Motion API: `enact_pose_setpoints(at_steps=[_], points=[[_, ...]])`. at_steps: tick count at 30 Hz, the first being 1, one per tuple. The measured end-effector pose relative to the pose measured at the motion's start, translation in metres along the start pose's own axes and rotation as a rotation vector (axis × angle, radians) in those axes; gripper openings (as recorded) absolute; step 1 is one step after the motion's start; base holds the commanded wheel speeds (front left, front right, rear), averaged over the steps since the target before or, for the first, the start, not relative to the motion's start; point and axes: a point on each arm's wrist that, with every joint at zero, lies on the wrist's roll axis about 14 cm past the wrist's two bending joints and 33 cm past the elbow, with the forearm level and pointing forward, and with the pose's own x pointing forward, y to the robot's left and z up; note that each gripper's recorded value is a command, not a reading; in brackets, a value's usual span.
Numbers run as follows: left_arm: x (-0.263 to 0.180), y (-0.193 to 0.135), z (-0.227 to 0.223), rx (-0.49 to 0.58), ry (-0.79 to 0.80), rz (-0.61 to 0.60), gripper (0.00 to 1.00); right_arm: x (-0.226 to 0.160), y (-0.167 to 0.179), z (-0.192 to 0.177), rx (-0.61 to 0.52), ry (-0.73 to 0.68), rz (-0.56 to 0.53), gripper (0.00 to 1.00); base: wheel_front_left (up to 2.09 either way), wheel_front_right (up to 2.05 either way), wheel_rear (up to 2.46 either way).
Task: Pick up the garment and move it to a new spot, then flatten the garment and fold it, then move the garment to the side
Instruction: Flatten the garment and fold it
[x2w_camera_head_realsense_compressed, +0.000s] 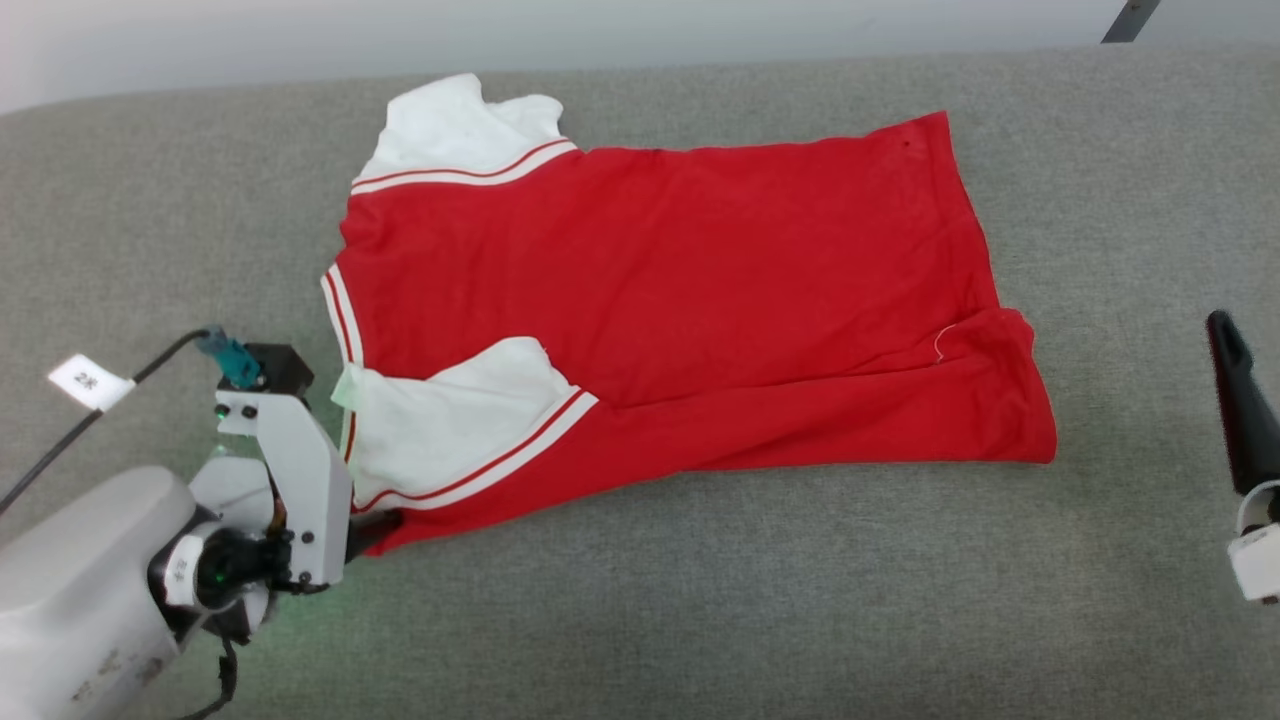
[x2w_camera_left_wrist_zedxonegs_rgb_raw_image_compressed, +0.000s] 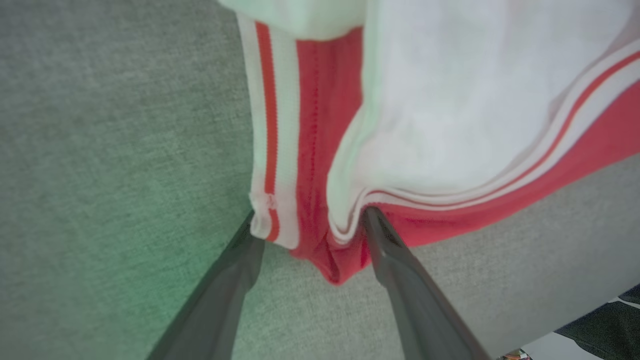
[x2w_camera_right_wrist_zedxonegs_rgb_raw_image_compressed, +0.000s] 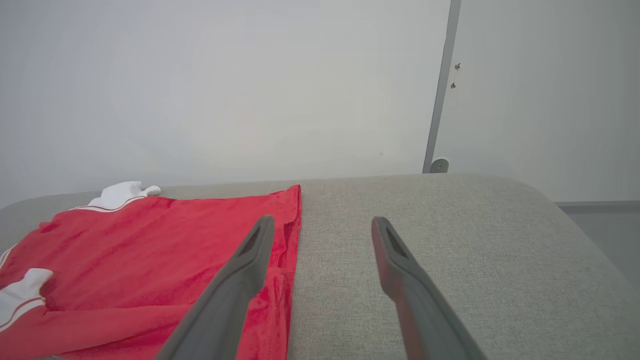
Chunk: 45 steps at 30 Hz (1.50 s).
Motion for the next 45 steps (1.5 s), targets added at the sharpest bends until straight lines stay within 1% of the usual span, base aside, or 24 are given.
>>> enact_pose_setpoints(at_steps=[1,2,3,6,11,15,16,17,18,23,27,29,30,31,32,33,34,38,45], points=[[0.002,0.000,0.000,-0.003,0.005,-0.002,0.58,-0.001,0.002,-0.003,0.006,0.006,0.000,1.00,0.00,0.00,0.00],[0.003,-0.001,0.000,-0.005,0.007,-0.006,0.36,-0.002,0.003,-0.005,0.015,0.012,-0.001,1.00,0.00,0.00,0.00],[0.004,-0.001,0.000,0.000,0.011,-0.014,0.00,-0.003,0.004,-0.007,0.022,0.019,-0.004,1.00,0.00,0.00,0.00],[0.007,0.004,-0.001,0.007,0.025,-0.011,0.00,-0.003,0.011,-0.020,0.044,0.077,0.018,1.00,0.00,0.00,0.00],[0.009,0.004,0.002,0.018,0.013,-0.023,0.00,-0.005,0.025,-0.048,0.077,0.229,0.069,1.00,0.00,0.00,0.00],[0.011,0.003,0.004,0.025,0.006,-0.031,0.00,-0.005,0.028,-0.070,0.064,0.361,0.093,1.00,0.00,0.00,0.00],[0.011,0.003,0.006,0.028,0.003,-0.034,0.00,-0.001,0.029,-0.078,0.050,0.414,0.107,1.00,0.00,0.00,0.00],[0.011,0.003,0.006,0.028,0.003,-0.034,0.00,-0.001,0.029,-0.078,0.050,0.414,0.107,1.00,0.00,0.00,0.00],[0.012,0.002,0.008,0.027,0.001,-0.037,0.00,0.005,0.031,-0.084,0.060,0.451,0.117,1.00,0.00,0.00,0.00],[0.014,0.001,0.013,0.025,-0.010,-0.045,0.00,0.011,0.030,-0.117,0.036,0.624,0.129,1.00,0.00,0.00,0.00],[0.016,0.000,0.016,0.024,-0.017,-0.049,0.00,0.020,0.038,-0.136,0.041,0.718,0.151,1.00,0.00,0.00,0.00],[0.016,0.000,0.018,0.019,-0.020,-0.050,0.00,0.021,0.041,-0.146,0.023,0.769,0.162,1.00,0.00,0.00,0.00],[0.016,0.000,0.018,0.019,-0.020,-0.050,0.00,0.021,0.041,-0.146,0.023,0.769,0.162,1.00,0.00,0.00,0.00],[0.017,0.000,0.018,0.018,-0.021,-0.050,0.00,0.021,0.043,-0.151,0.019,0.797,0.168,0.78,0.00,0.00,0.00],[0.017,0.001,0.019,0.016,-0.023,-0.051,0.00,0.023,0.045,-0.153,0.009,0.813,0.178,0.33,0.00,0.00,0.00],[0.017,0.000,0.019,0.014,-0.024,-0.053,0.00,0.025,0.045,-0.154,-0.001,0.820,0.183,0.33,0.00,0.00,0.00],[0.017,0.001,0.020,0.012,-0.025,-0.053,0.00,0.027,0.046,-0.155,-0.012,0.827,0.187,0.00,0.00,0.00,0.00],[0.017,0.001,0.020,-0.003,-0.031,-0.060,0.00,0.030,0.051,-0.159,-0.020,0.850,0.213,0.00,0.00,0.00,0.00],[0.011,0.005,0.022,-0.021,-0.036,-0.056,0.00,0.034,0.048,-0.151,-0.044,0.842,0.221,0.00,0.00,0.00,0.00]])
